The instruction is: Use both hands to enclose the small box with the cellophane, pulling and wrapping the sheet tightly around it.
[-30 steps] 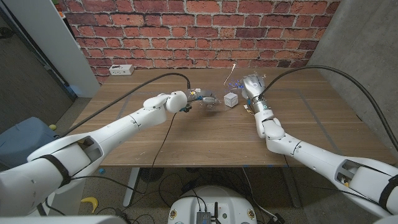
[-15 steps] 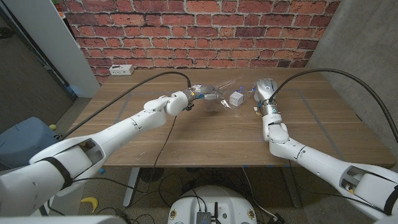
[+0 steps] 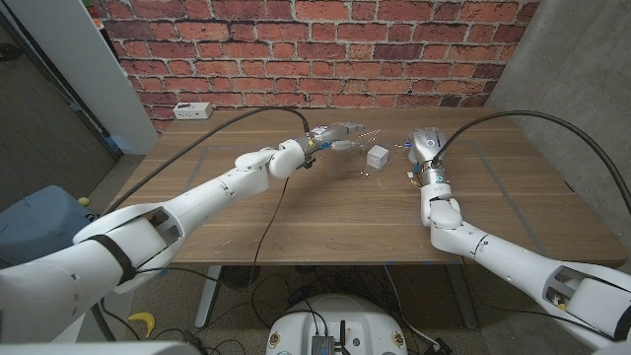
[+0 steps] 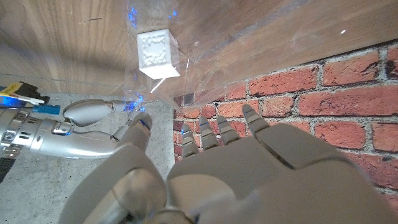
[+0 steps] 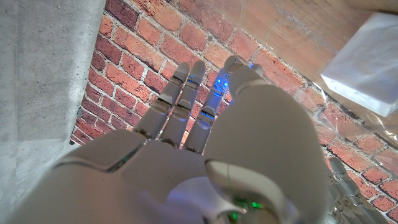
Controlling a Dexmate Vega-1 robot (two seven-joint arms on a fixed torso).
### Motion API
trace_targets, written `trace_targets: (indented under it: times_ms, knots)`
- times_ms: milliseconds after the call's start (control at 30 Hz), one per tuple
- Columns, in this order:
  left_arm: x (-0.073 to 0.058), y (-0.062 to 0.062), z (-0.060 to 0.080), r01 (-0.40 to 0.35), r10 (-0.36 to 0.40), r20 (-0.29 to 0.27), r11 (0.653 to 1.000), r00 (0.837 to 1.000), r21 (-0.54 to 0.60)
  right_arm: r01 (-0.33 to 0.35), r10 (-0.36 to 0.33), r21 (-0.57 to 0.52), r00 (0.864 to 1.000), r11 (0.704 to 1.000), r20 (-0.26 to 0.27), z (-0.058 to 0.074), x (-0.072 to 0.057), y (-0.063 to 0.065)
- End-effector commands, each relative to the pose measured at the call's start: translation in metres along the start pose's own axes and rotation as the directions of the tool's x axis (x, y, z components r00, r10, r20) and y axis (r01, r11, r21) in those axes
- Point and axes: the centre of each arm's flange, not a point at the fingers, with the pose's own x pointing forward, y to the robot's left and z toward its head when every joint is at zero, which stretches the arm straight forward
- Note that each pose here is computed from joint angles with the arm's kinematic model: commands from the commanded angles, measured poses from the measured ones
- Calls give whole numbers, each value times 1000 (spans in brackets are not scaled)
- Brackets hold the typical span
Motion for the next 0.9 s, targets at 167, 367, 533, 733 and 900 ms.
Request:
trace_targets:
  times_ms: [167,367,533,733,900]
  knots:
    - [60,-10,2,236,-236,-13,972,972,-4,42,-42,33,999,999,15,1,-2,-6]
    - [69,-21,-5,323,-324,-66,946,944,-18,50,-51,37,999,998,18,-1,-2,-7]
    - [72,-27,-11,376,-379,-121,926,918,-41,55,-56,39,998,998,22,-2,1,-7]
    - [75,-34,-14,416,-417,-214,908,883,-56,61,-62,47,998,997,21,-3,3,-6]
    - [76,-39,-16,418,-418,-257,906,871,-57,66,-68,51,997,996,24,-3,3,-6]
